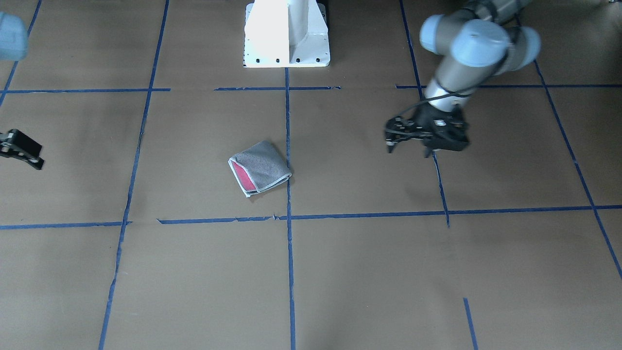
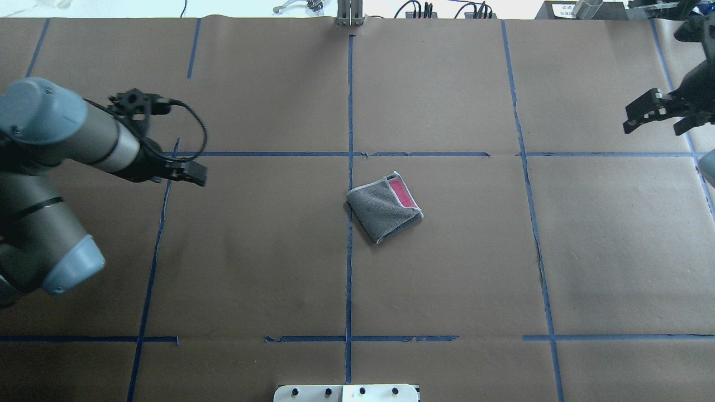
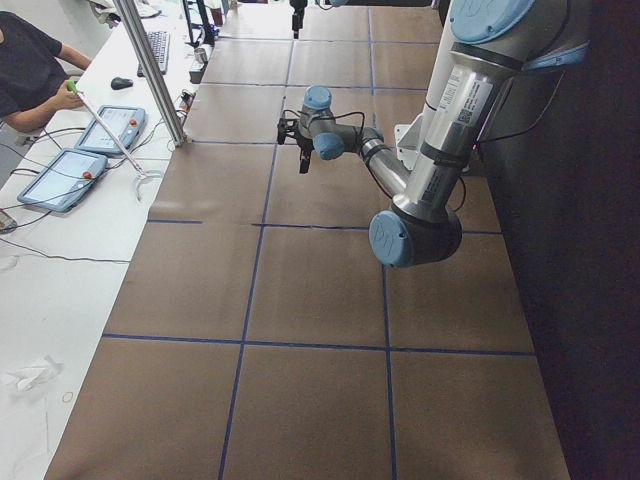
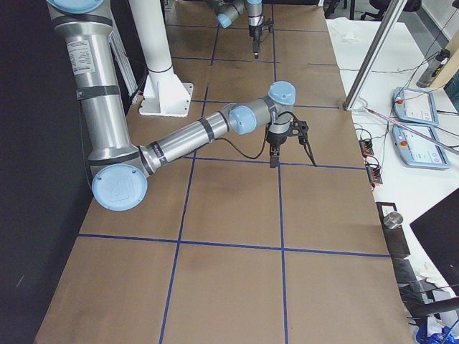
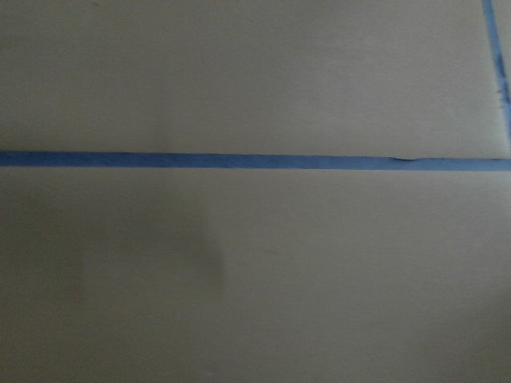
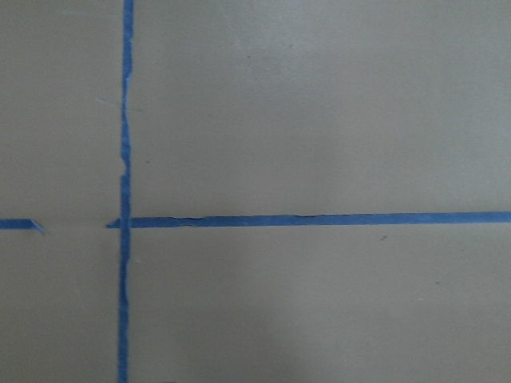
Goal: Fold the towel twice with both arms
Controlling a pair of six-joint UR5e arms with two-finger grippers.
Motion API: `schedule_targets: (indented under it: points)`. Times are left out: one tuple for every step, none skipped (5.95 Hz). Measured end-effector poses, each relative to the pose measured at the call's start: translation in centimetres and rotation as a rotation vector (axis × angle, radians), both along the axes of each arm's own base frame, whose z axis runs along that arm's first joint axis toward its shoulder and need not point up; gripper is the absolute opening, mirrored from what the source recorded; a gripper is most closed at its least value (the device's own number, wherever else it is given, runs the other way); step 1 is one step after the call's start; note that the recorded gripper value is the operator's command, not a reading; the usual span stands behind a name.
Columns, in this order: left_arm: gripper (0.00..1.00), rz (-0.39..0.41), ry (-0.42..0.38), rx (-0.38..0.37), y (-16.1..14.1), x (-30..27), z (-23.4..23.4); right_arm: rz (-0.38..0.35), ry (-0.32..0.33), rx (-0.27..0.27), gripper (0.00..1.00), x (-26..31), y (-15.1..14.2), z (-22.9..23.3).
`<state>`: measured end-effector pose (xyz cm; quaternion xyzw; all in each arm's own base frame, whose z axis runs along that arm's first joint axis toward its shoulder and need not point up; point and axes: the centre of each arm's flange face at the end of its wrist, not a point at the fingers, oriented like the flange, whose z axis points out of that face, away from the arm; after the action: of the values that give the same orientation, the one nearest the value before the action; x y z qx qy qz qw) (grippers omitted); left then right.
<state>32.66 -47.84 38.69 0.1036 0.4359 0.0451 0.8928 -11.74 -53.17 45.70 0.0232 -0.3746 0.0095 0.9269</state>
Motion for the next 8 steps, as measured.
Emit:
schedule_targets:
  points:
    - [1.0,0.075,-0.065,0.062,-0.5,-6.8,5.8,-0.058,0.006,0.028,1.0,3.2,0.5,3.5]
    - [1.0,0.137,-0.114,0.112,-0.5,-13.6,11.1,-0.106,0.003,0.048,1.0,6.2,1.1,6.9]
    - [1.0,0.18,-0.142,0.14,-0.3,-19.3,14.9,-0.141,0.001,0.067,1.0,9.0,1.6,9.9]
    - [1.0,0.21,-0.16,0.137,-0.2,-24.5,17.4,-0.165,-0.002,0.077,1.0,11.2,1.9,12.5]
    - [1.0,0.221,-0.172,0.108,0.0,-29.3,18.8,-0.183,-0.003,0.086,1.0,12.9,2.2,14.4]
    - [1.0,0.222,-0.182,0.064,0.4,-33.0,19.5,-0.188,-0.002,0.093,1.0,14.0,2.4,15.4]
    - [1.0,0.219,-0.184,0.008,1.0,-35.3,20.1,-0.194,0.0,0.101,1.0,15.0,2.9,16.2]
    - [1.0,0.217,-0.18,-0.043,1.6,-36.3,21.3,-0.214,0.002,0.115,1.0,15.8,3.7,16.8]
